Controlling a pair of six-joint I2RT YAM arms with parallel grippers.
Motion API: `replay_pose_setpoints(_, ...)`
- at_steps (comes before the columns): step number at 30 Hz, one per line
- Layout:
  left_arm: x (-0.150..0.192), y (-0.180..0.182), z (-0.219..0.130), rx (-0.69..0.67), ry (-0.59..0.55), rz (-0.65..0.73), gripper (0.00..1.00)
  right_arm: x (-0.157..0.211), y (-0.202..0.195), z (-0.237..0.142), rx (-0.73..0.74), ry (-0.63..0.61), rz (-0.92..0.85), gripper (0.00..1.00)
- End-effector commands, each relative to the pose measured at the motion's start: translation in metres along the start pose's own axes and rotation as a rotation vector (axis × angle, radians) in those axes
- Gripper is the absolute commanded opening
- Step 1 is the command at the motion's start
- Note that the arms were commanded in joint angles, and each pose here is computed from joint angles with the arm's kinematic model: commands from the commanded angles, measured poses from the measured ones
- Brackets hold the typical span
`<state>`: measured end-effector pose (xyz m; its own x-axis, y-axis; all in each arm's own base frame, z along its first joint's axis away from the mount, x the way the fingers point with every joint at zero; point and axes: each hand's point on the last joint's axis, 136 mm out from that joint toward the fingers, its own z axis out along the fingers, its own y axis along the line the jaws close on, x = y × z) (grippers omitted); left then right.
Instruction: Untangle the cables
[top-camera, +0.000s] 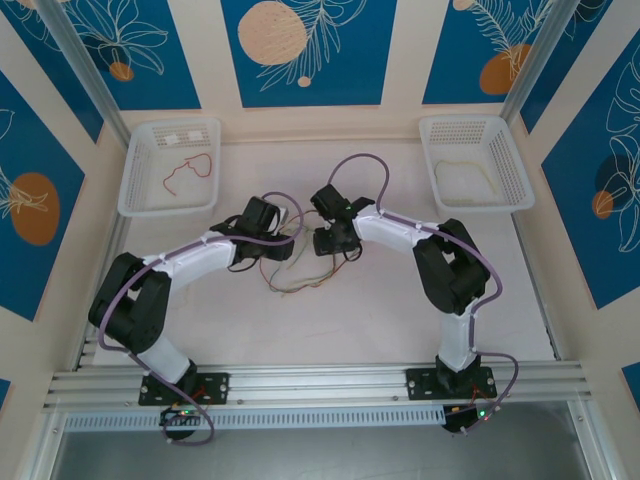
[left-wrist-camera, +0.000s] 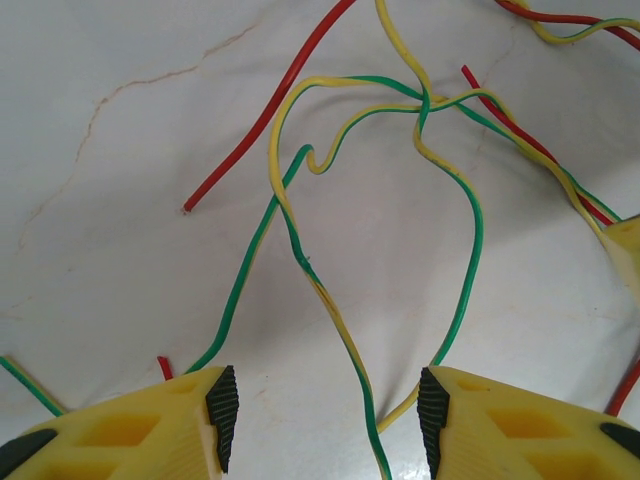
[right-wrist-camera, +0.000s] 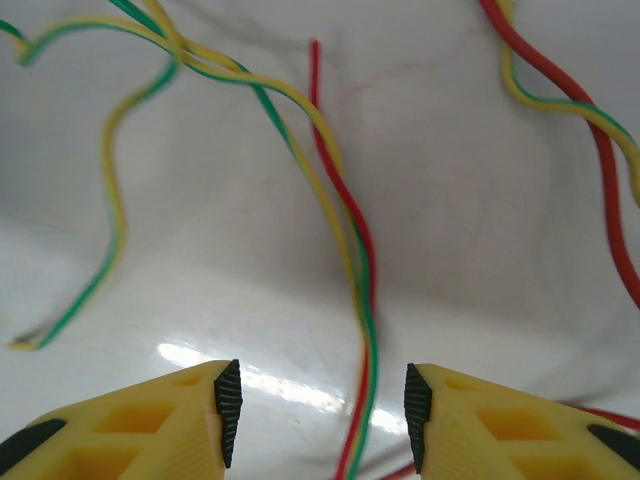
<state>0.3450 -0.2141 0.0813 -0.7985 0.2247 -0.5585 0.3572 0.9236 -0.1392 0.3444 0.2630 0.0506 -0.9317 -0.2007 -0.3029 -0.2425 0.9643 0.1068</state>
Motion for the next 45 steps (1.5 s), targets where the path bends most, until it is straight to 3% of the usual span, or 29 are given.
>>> replay_pose_setpoints(1, -0.007, -0.002, -0.006, -0.008, -0.038, 0.022, 0.52, 0.017, -0.014, 0.010, 0.073, 0.081, 0.023, 0.47)
replay_pose_setpoints(10, -0.008, -0.001, -0.010, -0.013, -0.047, 0.021, 0.52, 0.018, 0.004, 0.030, -0.012, 0.102, 0.031, 0.32)
replay_pose_setpoints(13, -0.008, 0.000, -0.013, -0.020, -0.057, 0.022, 0.52, 0.017, 0.006, 0.033, -0.014, 0.106, 0.033, 0.16)
replay_pose_setpoints(18, -0.008, 0.003, -0.014, -0.032, -0.060, 0.023, 0.52, 0.015, 0.007, 0.030, -0.020, 0.105, 0.037, 0.01)
replay_pose_setpoints(31, -0.016, 0.009, -0.029, -0.066, -0.115, 0.009, 0.52, -0.008, 0.017, -0.029, -0.068, -0.005, 0.052, 0.00)
replay_pose_setpoints(41, -0.050, 0.012, -0.106, -0.061, -0.417, -0.019, 0.54, -0.025, 0.017, -0.078, -0.087, -0.132, 0.026, 0.00)
replay_pose_setpoints(45, -0.054, 0.016, -0.125, -0.077, -0.471, -0.013, 0.56, -0.027, 0.010, -0.087, -0.030, -0.163, 0.003, 0.00)
